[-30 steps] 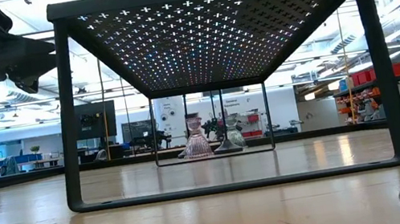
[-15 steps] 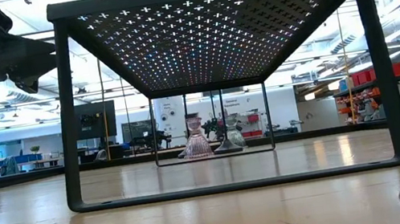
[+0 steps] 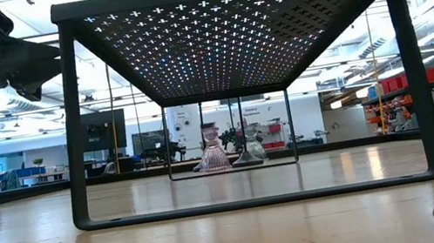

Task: Pick & Place candle stick holders
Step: Put the right black candle holder on the shelf

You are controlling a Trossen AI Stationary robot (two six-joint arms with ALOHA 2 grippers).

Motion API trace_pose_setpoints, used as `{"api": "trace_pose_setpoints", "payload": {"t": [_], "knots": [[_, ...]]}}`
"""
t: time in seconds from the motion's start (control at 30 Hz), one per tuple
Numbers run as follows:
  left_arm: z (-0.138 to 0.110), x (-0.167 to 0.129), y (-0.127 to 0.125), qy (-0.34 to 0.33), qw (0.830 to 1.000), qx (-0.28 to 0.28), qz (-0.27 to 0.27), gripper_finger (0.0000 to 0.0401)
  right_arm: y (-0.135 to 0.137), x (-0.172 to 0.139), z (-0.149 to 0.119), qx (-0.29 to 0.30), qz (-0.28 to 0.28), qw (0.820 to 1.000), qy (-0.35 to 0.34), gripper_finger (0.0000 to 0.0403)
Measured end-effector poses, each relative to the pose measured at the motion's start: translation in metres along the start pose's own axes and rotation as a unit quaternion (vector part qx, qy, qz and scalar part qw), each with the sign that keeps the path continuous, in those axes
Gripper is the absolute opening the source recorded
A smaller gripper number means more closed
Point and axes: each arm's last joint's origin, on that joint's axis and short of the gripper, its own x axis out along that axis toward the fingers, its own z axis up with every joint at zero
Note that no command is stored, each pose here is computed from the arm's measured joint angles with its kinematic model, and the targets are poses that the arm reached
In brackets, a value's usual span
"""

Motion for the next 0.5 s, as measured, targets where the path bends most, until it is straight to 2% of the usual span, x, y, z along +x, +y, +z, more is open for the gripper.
{"api": "trace_pose_setpoints", "payload": {"t": [0.33, 0.5], "knots": [[0.0, 0.0, 0.0, 0.0, 1.0, -0.003, 0.0, 0.017, 0.0, 0.0, 0.003, 0.016, 0.002, 1.0, -0.012, 0.0068], [0.0, 0.0, 0.0, 0.0, 1.0, -0.003, 0.0, 0.017, 0.002, 0.012, -0.003, 0.022, 0.0, 1.0, -0.015, 0.0068]]}}
